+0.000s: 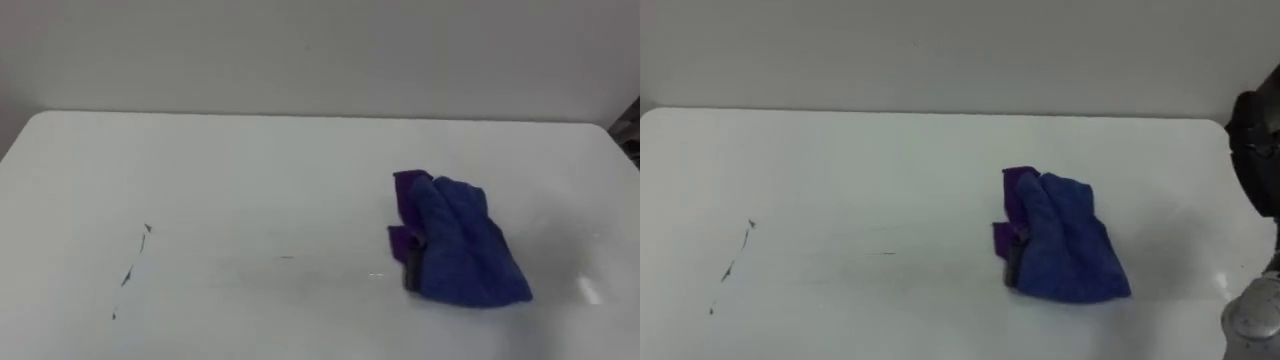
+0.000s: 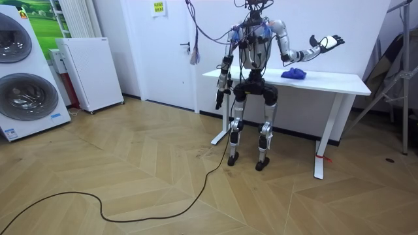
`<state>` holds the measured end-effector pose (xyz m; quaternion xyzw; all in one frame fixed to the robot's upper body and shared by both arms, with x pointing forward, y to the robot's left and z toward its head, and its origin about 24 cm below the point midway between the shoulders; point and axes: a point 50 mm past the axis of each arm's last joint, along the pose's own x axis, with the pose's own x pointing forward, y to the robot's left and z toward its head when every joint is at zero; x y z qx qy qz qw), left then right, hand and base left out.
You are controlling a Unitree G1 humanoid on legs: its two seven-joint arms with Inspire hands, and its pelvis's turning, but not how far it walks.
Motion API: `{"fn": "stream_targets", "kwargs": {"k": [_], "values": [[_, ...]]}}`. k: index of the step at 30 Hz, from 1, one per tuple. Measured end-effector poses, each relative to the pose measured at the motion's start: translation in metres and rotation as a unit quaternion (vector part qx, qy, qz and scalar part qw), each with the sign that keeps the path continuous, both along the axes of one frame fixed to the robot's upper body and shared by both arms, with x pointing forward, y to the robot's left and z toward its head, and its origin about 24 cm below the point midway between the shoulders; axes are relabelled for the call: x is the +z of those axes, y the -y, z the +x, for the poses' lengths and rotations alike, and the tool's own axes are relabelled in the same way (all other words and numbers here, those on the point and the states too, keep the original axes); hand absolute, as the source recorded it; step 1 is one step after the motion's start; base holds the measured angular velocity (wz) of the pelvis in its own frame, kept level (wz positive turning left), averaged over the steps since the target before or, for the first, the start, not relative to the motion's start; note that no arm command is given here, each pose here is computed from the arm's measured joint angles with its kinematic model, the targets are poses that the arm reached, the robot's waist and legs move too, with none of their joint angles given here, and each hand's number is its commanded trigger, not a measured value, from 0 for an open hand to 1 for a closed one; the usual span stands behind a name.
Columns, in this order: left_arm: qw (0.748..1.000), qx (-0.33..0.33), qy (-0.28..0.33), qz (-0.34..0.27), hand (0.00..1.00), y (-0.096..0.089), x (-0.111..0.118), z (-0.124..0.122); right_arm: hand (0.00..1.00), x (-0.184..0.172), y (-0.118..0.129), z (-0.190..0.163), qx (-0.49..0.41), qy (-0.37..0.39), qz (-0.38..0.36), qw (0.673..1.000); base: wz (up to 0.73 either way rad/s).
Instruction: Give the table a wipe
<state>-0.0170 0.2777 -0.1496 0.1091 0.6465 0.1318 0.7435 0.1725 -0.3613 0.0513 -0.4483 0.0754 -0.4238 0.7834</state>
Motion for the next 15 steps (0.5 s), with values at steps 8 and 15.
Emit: {"fn": "stream_targets", "kwargs": {"k": [8,15], "values": [[1.0,0.017,0.0,0.012,0.0,-0.006,0.002,-0.003,0.0,-0.042,0.026,-0.047,-0.112,-0.035,0.088,0.989,-0.11],[0.999,0.043,-0.012,0.031,0.0,-0.017,0.007,-0.01,0.0,-0.097,0.041,-0.121,-0.309,-0.043,0.241,0.919,-0.08]]}}
